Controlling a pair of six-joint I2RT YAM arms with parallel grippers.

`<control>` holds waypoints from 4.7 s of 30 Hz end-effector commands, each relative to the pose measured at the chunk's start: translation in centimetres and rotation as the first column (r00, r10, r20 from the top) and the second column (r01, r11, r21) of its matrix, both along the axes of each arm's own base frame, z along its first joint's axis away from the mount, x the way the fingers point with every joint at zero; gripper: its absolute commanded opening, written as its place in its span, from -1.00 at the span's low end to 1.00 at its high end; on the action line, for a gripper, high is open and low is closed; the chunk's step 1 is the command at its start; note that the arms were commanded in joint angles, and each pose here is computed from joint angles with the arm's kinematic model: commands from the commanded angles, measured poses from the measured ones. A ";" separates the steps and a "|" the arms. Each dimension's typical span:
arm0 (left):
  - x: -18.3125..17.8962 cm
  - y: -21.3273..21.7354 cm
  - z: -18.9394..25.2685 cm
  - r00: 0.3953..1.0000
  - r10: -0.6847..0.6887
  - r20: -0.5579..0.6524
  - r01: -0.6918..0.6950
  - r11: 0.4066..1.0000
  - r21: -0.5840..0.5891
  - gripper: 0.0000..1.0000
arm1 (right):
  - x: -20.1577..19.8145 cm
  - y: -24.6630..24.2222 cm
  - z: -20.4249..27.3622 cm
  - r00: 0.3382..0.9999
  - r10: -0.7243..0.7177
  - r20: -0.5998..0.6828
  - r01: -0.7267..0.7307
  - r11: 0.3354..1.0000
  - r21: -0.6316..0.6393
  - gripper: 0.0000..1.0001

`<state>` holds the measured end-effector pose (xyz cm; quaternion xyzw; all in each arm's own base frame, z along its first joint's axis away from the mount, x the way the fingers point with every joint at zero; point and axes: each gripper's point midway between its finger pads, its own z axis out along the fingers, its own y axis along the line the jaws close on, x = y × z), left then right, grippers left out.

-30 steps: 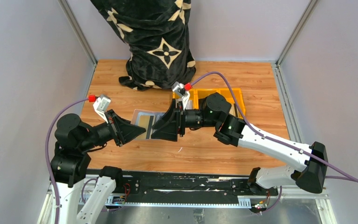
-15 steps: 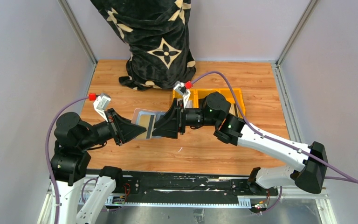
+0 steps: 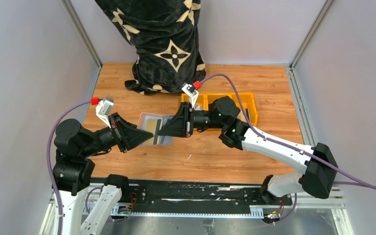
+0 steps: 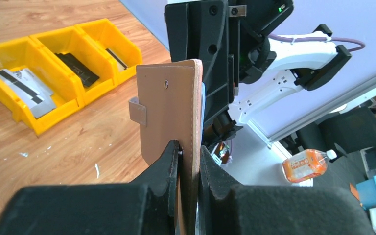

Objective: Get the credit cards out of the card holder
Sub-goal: Remove the credit card from the card holder.

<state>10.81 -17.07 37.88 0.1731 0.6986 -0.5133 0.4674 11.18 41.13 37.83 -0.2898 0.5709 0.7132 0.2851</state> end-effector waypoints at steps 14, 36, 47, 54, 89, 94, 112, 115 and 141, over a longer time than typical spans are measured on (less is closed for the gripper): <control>-3.3 -1.7 1.2 0.959 -0.267 -0.097 0.255 0.959 -0.120 -0.37 | -3.6 -2.8 2.9 0.986 0.135 0.102 -0.152 0.970 0.188 -1.00; -4.2 -1.6 2.8 0.959 -0.275 -0.065 0.266 0.956 -0.126 -0.80 | -4.1 -3.9 1.7 0.985 0.139 0.103 -0.158 0.965 0.210 -1.00; -3.3 -1.4 1.8 0.973 -0.229 -0.040 0.224 0.970 -0.091 -0.75 | -4.8 -3.8 3.9 0.978 0.148 0.150 -0.180 0.957 0.226 -0.14; -3.8 -1.4 2.1 0.971 -0.237 -0.032 0.234 0.968 -0.090 -0.74 | -4.0 -2.6 3.2 0.979 0.148 0.137 -0.172 0.968 0.184 -0.12; -4.7 -1.5 3.2 0.959 -0.282 -0.011 0.279 0.954 -0.107 -0.60 | -2.1 -3.1 1.2 0.993 0.084 0.080 -0.096 0.982 0.162 -1.00; -4.7 -1.5 3.3 0.959 -0.282 -0.007 0.279 0.954 -0.105 -0.69 | -2.7 -3.5 1.5 0.991 0.101 0.092 -0.116 0.978 0.172 -1.00; -4.5 -1.4 3.4 0.965 -0.261 0.004 0.261 0.961 -0.097 -0.72 | -2.9 -3.8 1.0 0.988 0.037 0.148 -0.053 0.993 0.106 -1.00; -4.2 -1.4 3.3 0.968 -0.251 0.005 0.250 0.963 -0.096 -0.73 | -3.4 -2.9 0.8 0.989 0.022 0.144 -0.038 0.993 0.112 -0.97; -4.4 -1.4 3.8 0.968 -0.249 0.022 0.250 0.964 -0.089 -0.80 | -3.2 -4.4 2.4 0.995 -0.020 0.100 -0.002 0.977 0.213 -1.00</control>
